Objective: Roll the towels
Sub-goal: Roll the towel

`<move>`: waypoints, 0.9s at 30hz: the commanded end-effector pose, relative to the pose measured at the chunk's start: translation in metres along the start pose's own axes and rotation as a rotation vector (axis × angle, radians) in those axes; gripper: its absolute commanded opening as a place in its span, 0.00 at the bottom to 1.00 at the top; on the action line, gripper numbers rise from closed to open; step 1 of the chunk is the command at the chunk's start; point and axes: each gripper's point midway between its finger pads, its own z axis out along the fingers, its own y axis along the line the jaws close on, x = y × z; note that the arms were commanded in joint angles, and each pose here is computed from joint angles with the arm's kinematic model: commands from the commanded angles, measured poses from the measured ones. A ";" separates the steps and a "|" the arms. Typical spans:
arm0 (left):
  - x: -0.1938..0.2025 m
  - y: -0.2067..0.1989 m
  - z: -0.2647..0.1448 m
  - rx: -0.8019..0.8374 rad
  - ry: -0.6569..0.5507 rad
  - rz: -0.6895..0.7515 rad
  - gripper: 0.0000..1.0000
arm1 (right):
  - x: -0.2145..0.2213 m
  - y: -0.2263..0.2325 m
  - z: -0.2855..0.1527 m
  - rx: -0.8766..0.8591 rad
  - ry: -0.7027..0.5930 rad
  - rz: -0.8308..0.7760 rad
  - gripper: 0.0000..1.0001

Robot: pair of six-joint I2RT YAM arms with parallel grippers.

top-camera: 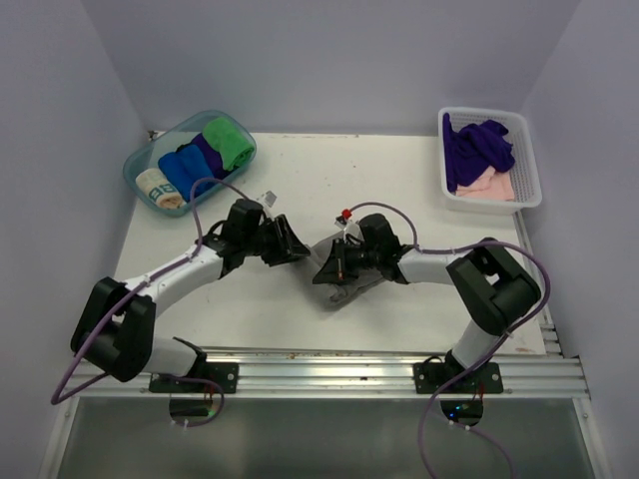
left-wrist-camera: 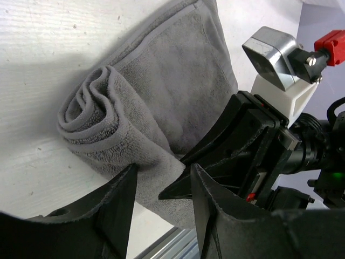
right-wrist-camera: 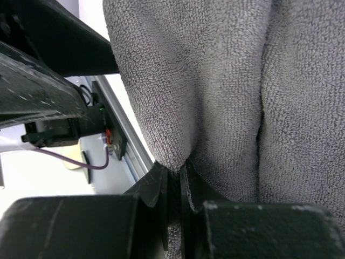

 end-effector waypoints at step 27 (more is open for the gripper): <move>0.011 -0.007 0.072 0.031 0.097 0.060 0.44 | 0.004 -0.013 -0.005 -0.034 0.009 0.121 0.00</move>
